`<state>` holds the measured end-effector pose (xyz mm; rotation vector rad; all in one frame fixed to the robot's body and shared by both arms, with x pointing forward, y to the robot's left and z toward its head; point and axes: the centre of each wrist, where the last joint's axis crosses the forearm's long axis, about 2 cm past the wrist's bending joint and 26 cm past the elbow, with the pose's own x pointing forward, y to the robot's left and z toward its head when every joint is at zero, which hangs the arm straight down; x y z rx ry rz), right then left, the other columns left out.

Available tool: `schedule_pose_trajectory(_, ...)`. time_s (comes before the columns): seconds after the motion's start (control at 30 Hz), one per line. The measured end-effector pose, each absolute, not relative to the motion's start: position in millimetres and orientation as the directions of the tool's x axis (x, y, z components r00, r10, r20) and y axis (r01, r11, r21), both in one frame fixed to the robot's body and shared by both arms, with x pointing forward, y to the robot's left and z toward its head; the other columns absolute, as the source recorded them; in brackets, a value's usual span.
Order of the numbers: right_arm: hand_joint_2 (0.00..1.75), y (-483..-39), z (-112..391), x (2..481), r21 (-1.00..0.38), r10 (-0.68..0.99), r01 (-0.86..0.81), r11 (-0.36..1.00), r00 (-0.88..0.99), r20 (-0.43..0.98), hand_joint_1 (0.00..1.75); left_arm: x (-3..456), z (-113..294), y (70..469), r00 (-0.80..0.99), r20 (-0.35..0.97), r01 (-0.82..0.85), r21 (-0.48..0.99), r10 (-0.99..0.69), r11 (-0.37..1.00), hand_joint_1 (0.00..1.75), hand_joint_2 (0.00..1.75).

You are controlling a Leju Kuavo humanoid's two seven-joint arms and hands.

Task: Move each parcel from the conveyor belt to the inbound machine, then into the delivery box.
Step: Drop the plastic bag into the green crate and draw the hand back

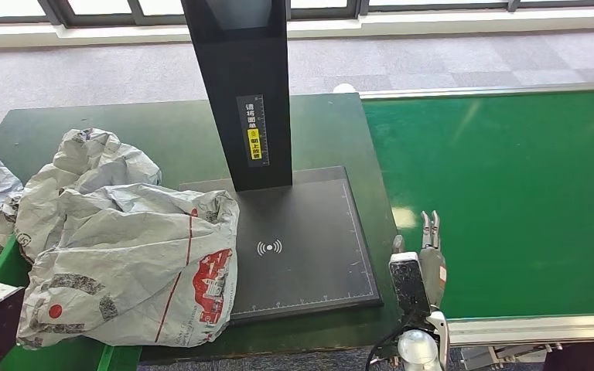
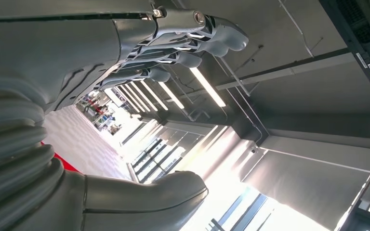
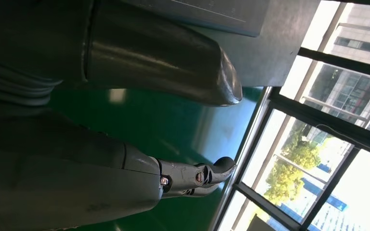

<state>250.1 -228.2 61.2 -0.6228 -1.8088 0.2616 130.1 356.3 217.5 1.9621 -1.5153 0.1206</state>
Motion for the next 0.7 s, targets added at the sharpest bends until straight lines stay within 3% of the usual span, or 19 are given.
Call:
schedule_pose_trajectory(0.27, 0.0, -229, 63, 250, -0.477, 0.537, 0.275, 0.835, -0.212, 0.817, 0.0, 135, 205, 355, 0.234, 0.488, -0.913, 0.407, -0.841, -0.018, 0.0, 1.75)
schedule_pose_trajectory(0.5, 0.0, -230, 70, 251, -0.449, 0.52, 0.285, 0.847, -0.264, 0.812, 0.0, 157, 179, 330, -0.089, 0.556, -0.921, 0.271, -0.827, 0.281, 0.0, 1.75)
schedule_pose_trajectory(0.63, 1.75, -229, 76, 252, -0.338, 0.424, 0.273, 0.901, -0.382, 0.821, 0.0, 174, 173, 304, -0.386, 0.625, -0.803, 0.134, -0.679, 0.58, 0.0, 1.75)
schedule_pose_trajectory(0.7, 1.75, -223, 87, 256, -0.243, 0.345, 0.267, 0.932, -0.459, 0.819, 0.0, 189, 177, 280, -0.559, 0.648, -0.667, 0.018, -0.517, 0.745, 0.0, 1.75)
